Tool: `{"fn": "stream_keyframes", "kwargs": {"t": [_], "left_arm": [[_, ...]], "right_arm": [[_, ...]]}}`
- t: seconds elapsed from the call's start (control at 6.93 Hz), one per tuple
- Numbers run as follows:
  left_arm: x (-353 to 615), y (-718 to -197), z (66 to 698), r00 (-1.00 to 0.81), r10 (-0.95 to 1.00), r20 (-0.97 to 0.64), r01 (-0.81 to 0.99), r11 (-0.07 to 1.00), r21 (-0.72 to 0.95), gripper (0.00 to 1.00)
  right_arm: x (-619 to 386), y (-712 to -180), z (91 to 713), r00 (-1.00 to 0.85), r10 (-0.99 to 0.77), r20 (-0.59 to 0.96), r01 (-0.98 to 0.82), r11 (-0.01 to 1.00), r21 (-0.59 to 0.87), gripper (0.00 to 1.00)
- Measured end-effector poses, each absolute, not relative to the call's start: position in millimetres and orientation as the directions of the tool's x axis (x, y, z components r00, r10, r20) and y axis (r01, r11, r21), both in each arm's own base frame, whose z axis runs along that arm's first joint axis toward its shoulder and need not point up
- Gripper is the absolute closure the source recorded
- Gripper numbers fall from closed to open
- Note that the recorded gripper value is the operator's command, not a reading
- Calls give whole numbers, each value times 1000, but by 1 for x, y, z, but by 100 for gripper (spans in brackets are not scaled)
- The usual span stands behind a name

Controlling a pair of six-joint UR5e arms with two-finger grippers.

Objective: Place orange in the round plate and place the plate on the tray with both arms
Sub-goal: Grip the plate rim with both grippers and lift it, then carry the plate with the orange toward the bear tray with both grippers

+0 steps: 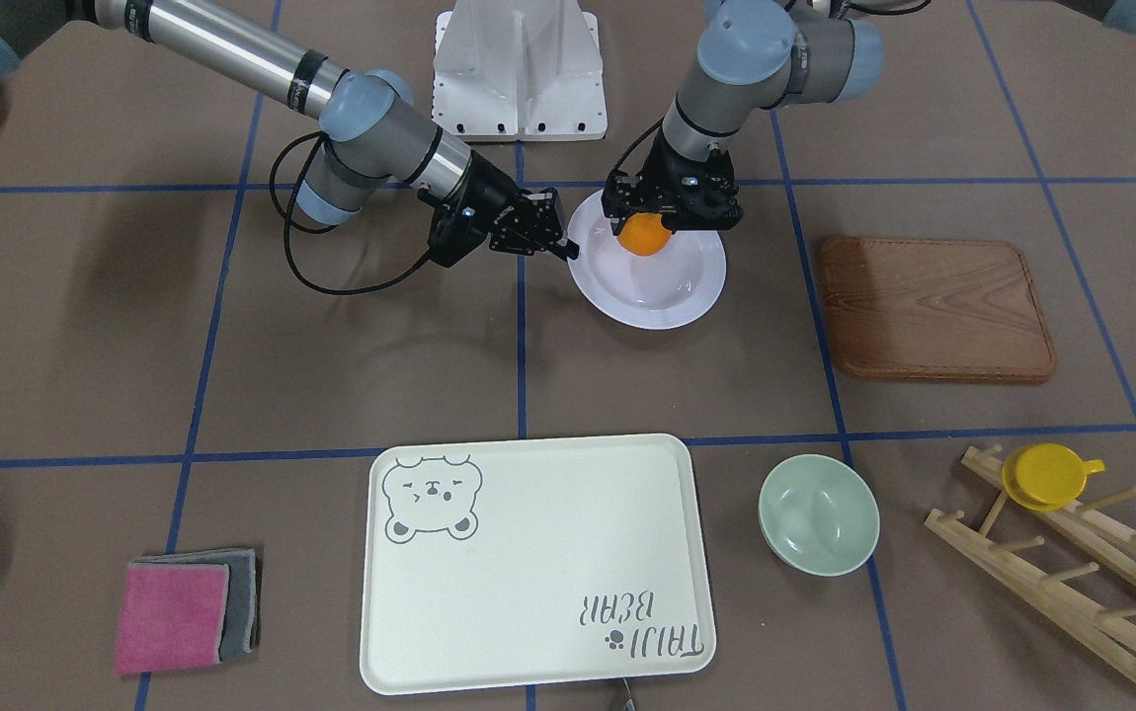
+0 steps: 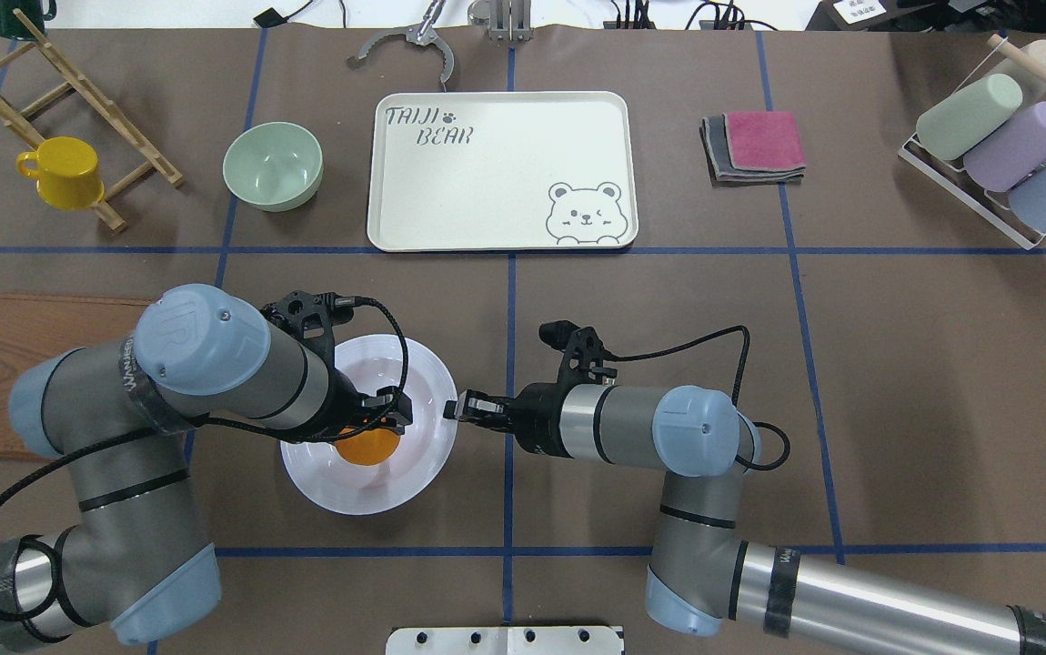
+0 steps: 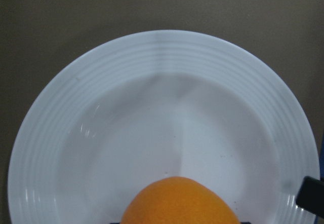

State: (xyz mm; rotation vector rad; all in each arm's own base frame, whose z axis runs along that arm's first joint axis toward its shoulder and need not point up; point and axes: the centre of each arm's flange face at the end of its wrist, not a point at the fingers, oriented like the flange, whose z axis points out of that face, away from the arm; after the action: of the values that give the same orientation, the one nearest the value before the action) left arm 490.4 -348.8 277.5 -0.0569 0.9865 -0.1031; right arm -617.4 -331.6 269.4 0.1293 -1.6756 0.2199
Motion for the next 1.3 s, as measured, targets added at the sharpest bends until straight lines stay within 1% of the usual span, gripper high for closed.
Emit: {"fn": "stream_keyframes", "kwargs": {"t": [0.14,0.43,0.72,1.01,1.3], "left_arm": [[487,-352,276,543,-111,-832,67,994,-90,2],[472,-364,268,530,-92,-843,81,995,-58,1],[451,-370,255,508,-86,-857,99,994,-41,1],[404,-374,231,525,-77,-848,106,994,-25,1],[347,-379,217,588,11,-809,69,996,64,1]], "right_arm": [[-615,-331,272,-124,43,991,-211,975,-68,100],[-611,-330,274,-134,40,990,-209,976,-68,100],[-605,-329,262,-168,52,984,-205,975,-87,100],[-588,-331,245,-272,92,958,-192,970,-148,100],[-568,-342,236,-376,125,918,-186,960,-207,100]]}}
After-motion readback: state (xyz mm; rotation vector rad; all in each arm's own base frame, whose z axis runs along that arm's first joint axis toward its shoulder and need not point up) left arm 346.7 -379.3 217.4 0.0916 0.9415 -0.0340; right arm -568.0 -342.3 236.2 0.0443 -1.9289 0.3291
